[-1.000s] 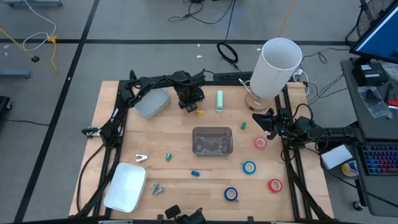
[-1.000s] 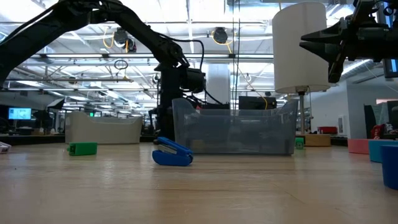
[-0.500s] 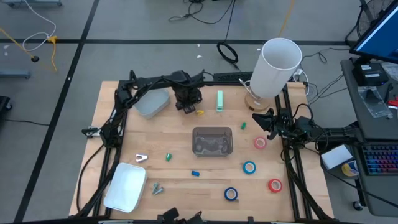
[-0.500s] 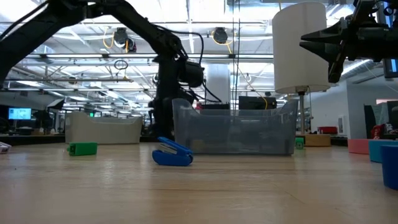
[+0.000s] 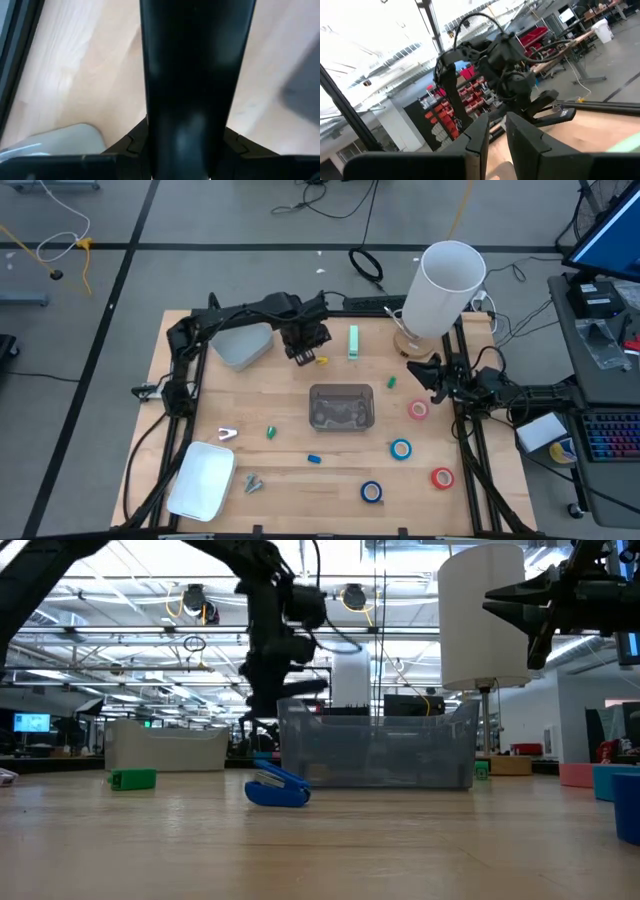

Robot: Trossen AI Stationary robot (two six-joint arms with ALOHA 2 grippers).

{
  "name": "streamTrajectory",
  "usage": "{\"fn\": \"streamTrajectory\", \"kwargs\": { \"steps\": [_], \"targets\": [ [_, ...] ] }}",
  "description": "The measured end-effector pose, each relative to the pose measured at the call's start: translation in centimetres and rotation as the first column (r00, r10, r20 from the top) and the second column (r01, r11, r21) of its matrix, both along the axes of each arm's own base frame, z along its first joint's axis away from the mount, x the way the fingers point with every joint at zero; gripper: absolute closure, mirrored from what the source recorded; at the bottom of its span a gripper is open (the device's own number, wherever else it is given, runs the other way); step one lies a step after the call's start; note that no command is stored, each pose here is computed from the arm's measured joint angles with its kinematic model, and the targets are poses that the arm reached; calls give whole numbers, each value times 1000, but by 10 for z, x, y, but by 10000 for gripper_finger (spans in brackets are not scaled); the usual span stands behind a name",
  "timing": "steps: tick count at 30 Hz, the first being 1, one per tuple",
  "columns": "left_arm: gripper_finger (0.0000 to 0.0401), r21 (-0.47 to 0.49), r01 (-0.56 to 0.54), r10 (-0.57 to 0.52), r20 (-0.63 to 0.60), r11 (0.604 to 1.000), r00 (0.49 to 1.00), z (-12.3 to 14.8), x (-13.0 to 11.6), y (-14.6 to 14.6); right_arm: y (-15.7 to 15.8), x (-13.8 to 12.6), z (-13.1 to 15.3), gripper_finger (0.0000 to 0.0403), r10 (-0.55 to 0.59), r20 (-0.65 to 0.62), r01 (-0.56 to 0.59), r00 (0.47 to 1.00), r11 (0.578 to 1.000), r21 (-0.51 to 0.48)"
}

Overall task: Pick and place Stapler, Stapler remover, tape
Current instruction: Put the large black stapler into the white bin

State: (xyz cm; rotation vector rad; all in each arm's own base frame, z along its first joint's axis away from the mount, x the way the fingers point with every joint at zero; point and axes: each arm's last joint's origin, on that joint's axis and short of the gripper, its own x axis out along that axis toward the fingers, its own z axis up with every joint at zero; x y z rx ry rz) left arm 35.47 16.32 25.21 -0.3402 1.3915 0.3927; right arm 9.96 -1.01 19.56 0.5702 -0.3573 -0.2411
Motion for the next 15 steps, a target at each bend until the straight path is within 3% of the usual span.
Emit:
{"fn": "streamTrajectory", "kwargs": {
  "steps": [11,15],
  "targets": [
    [273,-30,14,-9,158,999,987,45,4,-65,0,-6,16,344,-16,164,25,986,998,-53],
    [273,-43,46,-38,166,998,985,47,10,-94,2,-5,16,344,56,158,-44,986,996,-78]
  ]
}}
